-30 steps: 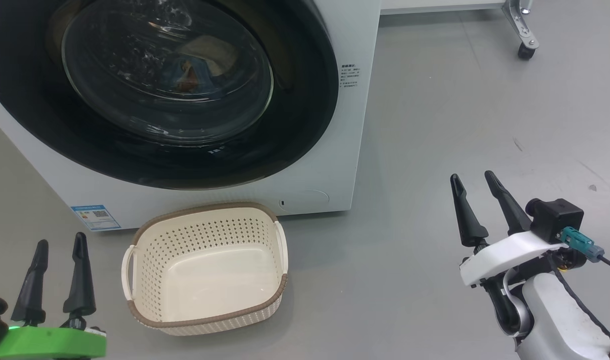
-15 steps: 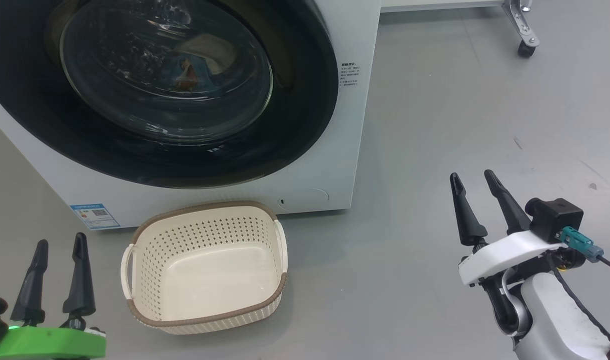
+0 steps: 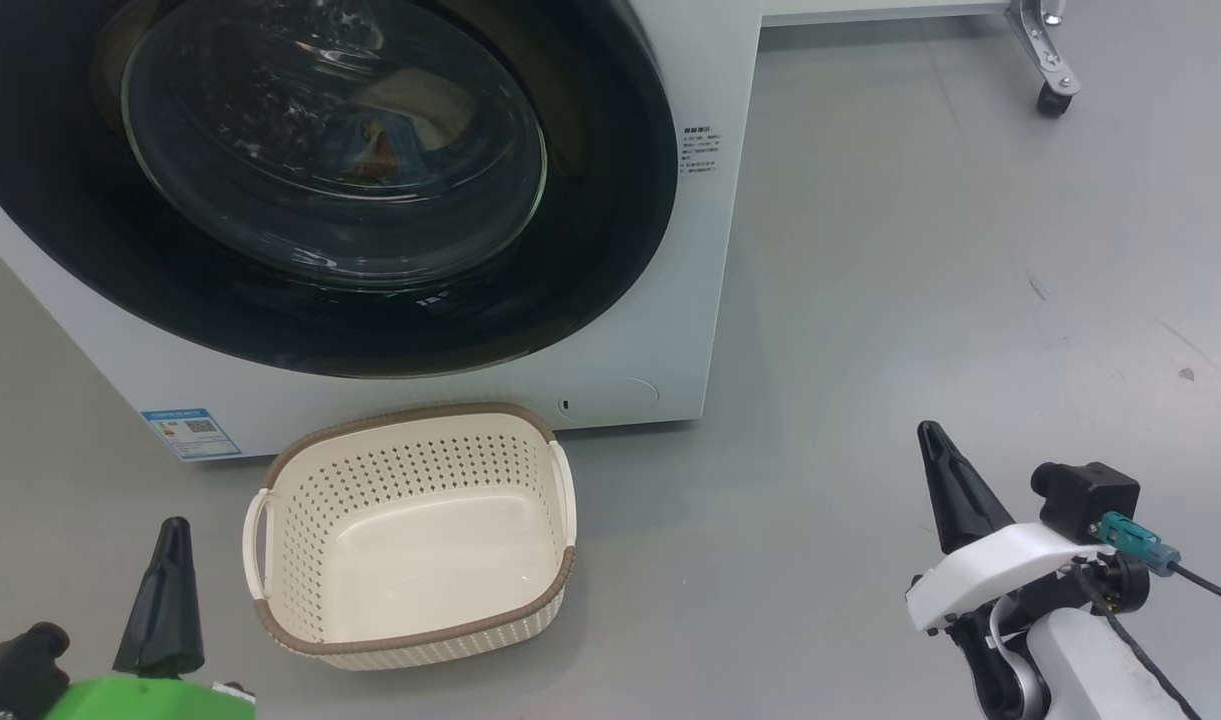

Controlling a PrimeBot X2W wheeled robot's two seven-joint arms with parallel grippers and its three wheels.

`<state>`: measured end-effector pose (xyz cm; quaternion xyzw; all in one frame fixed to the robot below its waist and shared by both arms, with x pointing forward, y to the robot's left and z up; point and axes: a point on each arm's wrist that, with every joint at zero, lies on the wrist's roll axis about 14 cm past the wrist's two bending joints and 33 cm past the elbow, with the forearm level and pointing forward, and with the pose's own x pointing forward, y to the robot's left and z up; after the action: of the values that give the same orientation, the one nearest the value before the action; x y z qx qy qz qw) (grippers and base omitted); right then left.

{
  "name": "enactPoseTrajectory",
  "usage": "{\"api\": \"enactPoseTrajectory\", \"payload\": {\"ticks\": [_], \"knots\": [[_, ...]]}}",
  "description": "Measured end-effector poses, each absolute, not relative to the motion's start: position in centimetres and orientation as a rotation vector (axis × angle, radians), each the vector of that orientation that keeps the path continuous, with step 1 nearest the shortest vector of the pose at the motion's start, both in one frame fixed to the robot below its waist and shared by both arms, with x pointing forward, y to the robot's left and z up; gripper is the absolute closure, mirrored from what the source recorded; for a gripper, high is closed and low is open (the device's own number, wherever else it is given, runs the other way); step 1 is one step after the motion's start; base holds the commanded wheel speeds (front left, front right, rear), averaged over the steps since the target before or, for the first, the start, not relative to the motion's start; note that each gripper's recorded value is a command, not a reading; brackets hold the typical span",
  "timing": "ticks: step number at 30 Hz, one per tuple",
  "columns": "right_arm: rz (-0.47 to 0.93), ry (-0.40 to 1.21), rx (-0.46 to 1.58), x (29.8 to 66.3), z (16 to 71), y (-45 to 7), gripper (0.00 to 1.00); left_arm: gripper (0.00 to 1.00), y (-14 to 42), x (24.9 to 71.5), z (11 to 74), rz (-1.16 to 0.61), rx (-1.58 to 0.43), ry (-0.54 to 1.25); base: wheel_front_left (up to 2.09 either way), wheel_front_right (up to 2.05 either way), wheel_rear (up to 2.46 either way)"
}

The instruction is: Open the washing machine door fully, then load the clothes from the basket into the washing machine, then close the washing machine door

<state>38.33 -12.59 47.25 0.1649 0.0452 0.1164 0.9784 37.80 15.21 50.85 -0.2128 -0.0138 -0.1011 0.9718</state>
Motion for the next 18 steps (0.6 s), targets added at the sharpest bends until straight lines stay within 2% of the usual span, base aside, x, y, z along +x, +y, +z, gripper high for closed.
{"api": "enactPoseTrajectory", "payload": {"ticks": [18], "knots": [[0.141,0.095,0.565,39.0,48.2,-14.2,1.00,1.00,16.3,37.8,50.6,-0.132,-0.641,0.005,0.00,0.00,0.00]]}}
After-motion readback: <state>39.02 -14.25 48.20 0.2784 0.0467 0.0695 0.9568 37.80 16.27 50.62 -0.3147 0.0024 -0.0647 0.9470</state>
